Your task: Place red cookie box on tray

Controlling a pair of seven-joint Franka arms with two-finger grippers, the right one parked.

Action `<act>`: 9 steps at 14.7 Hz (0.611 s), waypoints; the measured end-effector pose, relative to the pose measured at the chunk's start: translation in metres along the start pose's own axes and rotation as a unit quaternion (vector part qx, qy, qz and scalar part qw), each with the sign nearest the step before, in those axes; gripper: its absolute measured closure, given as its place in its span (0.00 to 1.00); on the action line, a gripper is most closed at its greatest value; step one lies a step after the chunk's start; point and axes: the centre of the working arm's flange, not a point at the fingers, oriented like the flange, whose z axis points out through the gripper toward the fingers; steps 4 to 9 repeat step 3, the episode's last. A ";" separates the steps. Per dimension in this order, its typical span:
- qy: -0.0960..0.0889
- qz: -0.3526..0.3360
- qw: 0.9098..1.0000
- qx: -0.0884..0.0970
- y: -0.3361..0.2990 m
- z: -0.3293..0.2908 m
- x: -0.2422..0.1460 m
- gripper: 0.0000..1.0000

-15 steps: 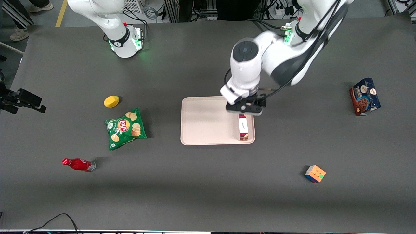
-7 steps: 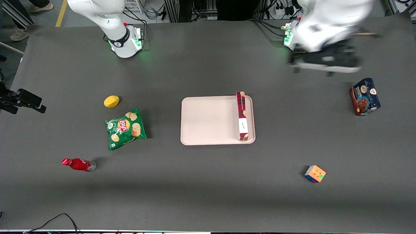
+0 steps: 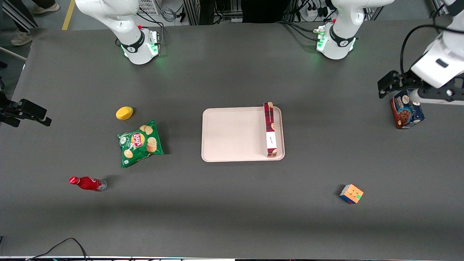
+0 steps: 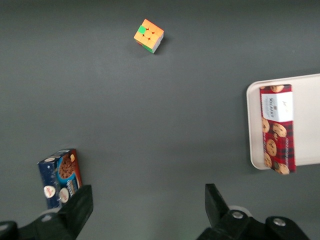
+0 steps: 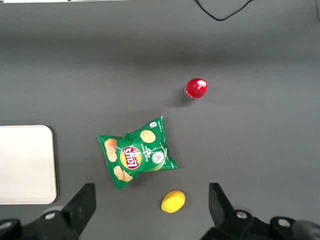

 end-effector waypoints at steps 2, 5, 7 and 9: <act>0.008 -0.008 1.000 0.000 -0.007 0.022 -0.009 0.00; 0.010 -0.009 1.000 0.000 -0.008 0.026 -0.013 0.00; 0.010 -0.009 1.000 0.000 -0.008 0.026 -0.013 0.00; 0.010 -0.009 1.000 0.000 -0.008 0.026 -0.013 0.00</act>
